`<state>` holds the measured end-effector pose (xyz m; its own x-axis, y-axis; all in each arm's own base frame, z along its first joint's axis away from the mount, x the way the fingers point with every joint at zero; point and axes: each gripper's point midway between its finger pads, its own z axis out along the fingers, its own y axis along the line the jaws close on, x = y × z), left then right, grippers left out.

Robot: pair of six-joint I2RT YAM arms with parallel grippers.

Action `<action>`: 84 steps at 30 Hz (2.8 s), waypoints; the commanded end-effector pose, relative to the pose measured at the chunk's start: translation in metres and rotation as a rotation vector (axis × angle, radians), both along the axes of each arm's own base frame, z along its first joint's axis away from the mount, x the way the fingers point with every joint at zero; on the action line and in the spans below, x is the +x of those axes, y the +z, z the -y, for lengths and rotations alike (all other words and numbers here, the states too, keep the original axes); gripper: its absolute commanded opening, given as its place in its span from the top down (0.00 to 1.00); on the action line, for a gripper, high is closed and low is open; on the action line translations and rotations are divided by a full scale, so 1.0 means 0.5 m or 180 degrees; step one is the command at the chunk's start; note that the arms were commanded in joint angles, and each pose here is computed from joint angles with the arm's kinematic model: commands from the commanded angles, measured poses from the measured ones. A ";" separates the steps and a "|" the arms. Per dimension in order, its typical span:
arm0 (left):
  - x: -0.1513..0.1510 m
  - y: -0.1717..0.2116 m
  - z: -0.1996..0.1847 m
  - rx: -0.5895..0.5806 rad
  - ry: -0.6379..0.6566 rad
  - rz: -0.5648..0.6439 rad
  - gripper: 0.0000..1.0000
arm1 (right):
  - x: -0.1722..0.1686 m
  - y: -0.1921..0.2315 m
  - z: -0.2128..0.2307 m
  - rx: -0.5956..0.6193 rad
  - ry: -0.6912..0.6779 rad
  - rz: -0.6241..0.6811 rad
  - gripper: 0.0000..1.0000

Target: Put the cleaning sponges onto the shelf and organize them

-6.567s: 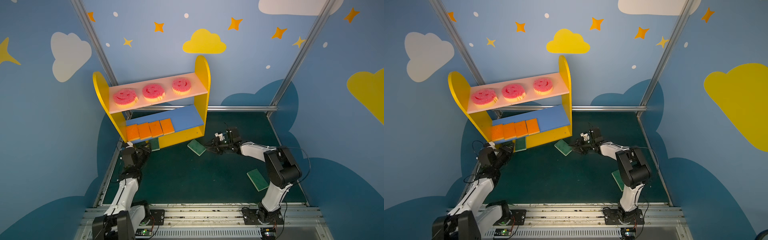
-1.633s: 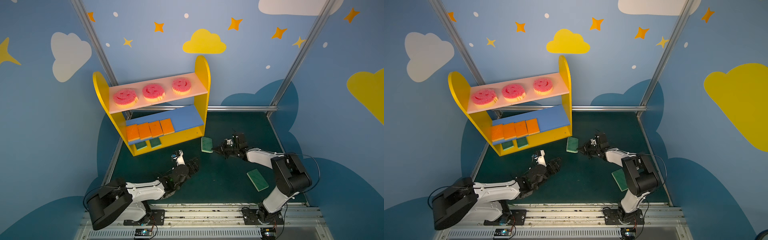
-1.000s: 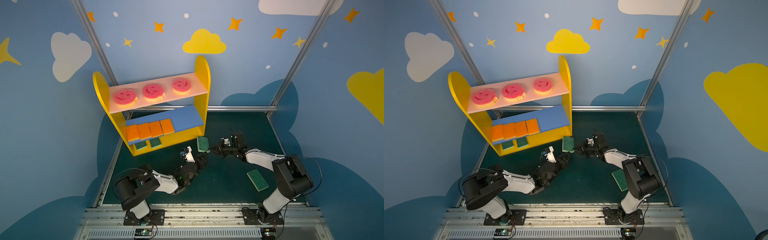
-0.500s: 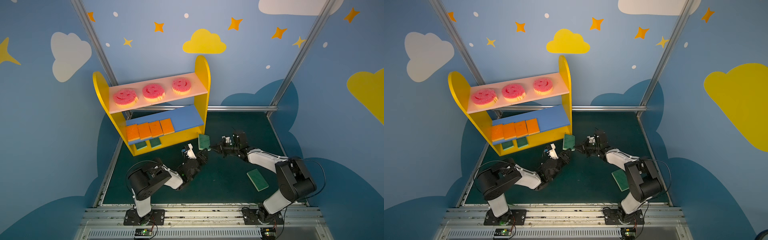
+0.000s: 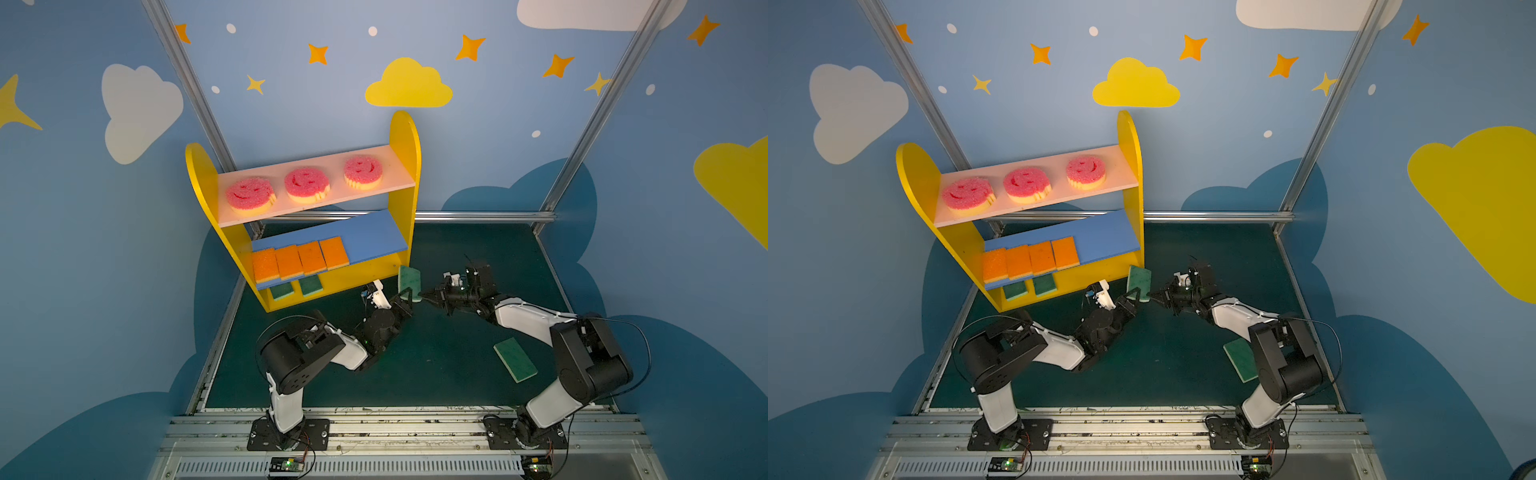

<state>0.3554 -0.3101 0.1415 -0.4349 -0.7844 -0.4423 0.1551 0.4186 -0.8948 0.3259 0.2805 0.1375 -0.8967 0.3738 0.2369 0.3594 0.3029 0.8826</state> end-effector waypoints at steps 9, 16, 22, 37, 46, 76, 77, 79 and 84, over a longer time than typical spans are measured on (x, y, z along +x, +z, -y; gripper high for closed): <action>0.015 -0.056 -0.047 -0.0211 0.0114 -0.0196 0.97 | -0.013 0.020 -0.004 0.0073 0.0256 0.0186 0.69; 0.020 -0.128 -0.159 -0.0245 0.0404 -0.0498 0.97 | -0.013 0.024 0.018 0.0004 0.0233 0.0248 0.64; 0.036 -0.159 -0.239 -0.0270 0.0539 -0.0681 0.97 | -0.013 0.019 0.022 -0.0004 0.0251 0.0247 0.64; 0.085 -0.096 -0.338 -0.0292 0.0631 -0.0425 0.97 | 0.007 0.006 0.012 -0.0005 0.0274 0.0190 0.64; 0.078 -0.059 -0.362 -0.0286 0.0593 -0.0284 0.97 | 0.027 -0.014 0.000 0.0042 0.0279 0.0133 0.64; 0.089 -0.167 -0.335 -0.0310 0.0326 -0.0752 0.11 | 0.010 -0.049 -0.053 0.0007 0.0564 0.0046 0.62; 0.080 -0.168 -0.334 -0.0294 0.0317 -0.0762 0.10 | 0.009 -0.052 -0.058 -0.0008 0.0571 0.0041 0.62; 0.063 -0.169 -0.333 -0.0263 0.0292 -0.0780 0.10 | 0.009 -0.059 -0.069 -0.0034 0.0590 0.0040 0.62; 0.017 -0.184 -0.340 -0.0283 0.0267 -0.0924 0.01 | 0.021 -0.079 -0.107 -0.0086 0.0650 0.0049 0.60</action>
